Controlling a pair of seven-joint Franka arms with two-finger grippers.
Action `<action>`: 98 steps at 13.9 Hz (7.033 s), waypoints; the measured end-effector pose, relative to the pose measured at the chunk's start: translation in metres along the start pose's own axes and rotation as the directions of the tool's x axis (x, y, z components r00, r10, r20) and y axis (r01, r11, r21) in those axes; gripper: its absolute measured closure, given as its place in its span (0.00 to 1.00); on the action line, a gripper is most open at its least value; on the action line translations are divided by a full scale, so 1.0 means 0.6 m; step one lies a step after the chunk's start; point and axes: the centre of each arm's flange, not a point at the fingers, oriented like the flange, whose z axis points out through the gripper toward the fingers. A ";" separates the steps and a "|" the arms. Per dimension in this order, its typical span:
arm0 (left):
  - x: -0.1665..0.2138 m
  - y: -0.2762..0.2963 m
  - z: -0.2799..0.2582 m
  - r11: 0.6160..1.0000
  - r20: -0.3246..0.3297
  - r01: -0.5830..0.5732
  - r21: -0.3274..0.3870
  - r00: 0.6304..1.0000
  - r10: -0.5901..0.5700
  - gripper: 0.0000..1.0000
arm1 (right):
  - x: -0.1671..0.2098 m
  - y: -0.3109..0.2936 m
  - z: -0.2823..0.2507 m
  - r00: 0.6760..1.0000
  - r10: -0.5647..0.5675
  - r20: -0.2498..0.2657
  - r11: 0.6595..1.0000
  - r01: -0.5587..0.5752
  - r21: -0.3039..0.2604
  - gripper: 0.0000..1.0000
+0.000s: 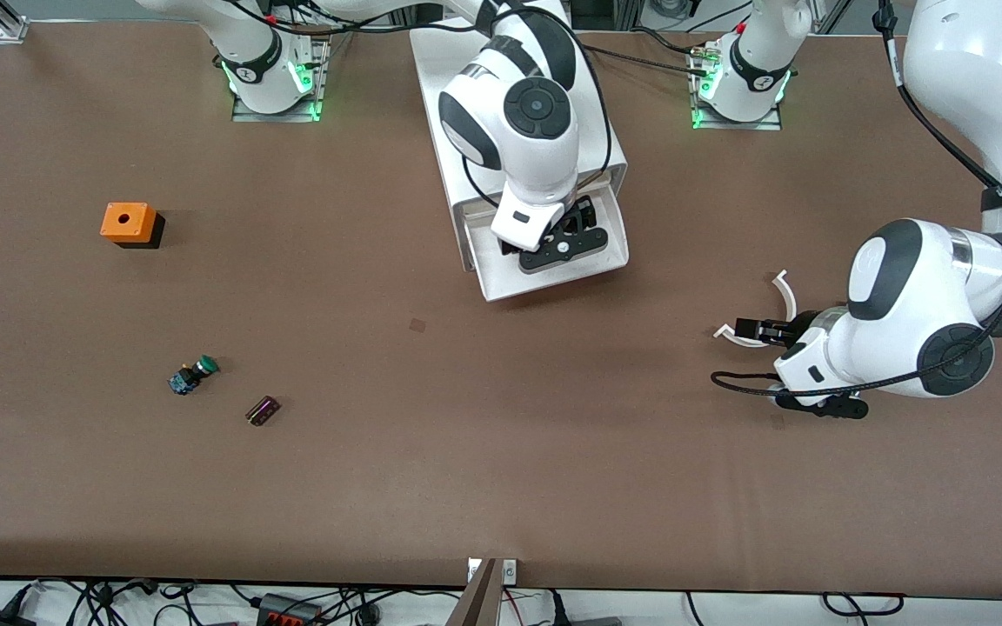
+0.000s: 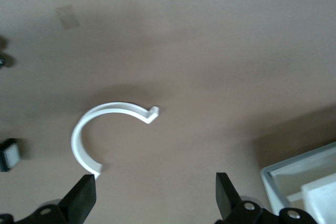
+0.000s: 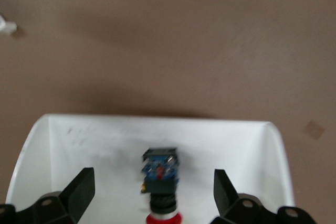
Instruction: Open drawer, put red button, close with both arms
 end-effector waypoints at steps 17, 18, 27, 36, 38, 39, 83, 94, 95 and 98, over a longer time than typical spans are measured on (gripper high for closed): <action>-0.061 0.395 0.210 0.962 -0.182 0.232 -0.147 0.949 -0.257 0.03 | 0.151 0.688 -0.157 0.978 0.200 0.057 0.961 -0.185 -0.207 0.00; -0.075 0.409 0.228 0.966 -0.169 0.223 -0.132 0.955 -0.244 0.02 | 0.151 0.695 -0.157 0.979 0.195 0.059 0.963 -0.180 -0.202 0.00; -0.197 0.507 0.314 0.963 0.015 0.270 0.001 0.963 -0.270 0.00 | 0.118 0.835 -0.228 0.963 0.266 0.035 0.957 -0.259 -0.132 0.00; -0.179 0.464 0.273 0.936 0.017 0.351 -0.013 0.936 -0.351 0.00 | 0.002 0.956 -0.337 0.964 0.263 -0.029 0.960 -0.264 -0.088 0.00; -0.159 0.414 0.222 0.935 0.016 0.353 -0.011 0.935 -0.353 0.00 | -0.018 0.973 -0.355 0.965 0.263 -0.019 0.961 -0.264 -0.089 0.00; -0.148 0.389 0.194 0.943 -0.002 0.334 -0.005 0.943 -0.334 0.00 | -0.029 0.979 -0.361 0.963 0.271 -0.001 0.959 -0.270 -0.088 0.00; -0.359 -0.061 -0.282 0.987 -0.330 -0.071 0.143 0.937 0.115 0.00 | -0.158 0.962 -0.334 0.960 0.274 0.052 0.957 -0.267 -0.114 0.00; -0.340 -0.065 -0.286 0.989 -0.274 -0.074 0.130 0.956 0.108 0.00 | -0.158 0.963 -0.333 0.960 0.274 0.053 0.957 -0.267 -0.114 0.00; -0.341 -0.065 -0.286 0.989 -0.272 -0.074 0.129 0.956 0.107 0.00 | -0.158 0.963 -0.333 0.960 0.274 0.053 0.957 -0.267 -0.114 0.00; -0.341 -0.065 -0.286 0.989 -0.270 -0.074 0.129 0.957 0.107 0.00 | -0.158 0.963 -0.332 0.960 0.274 0.054 0.957 -0.267 -0.114 0.00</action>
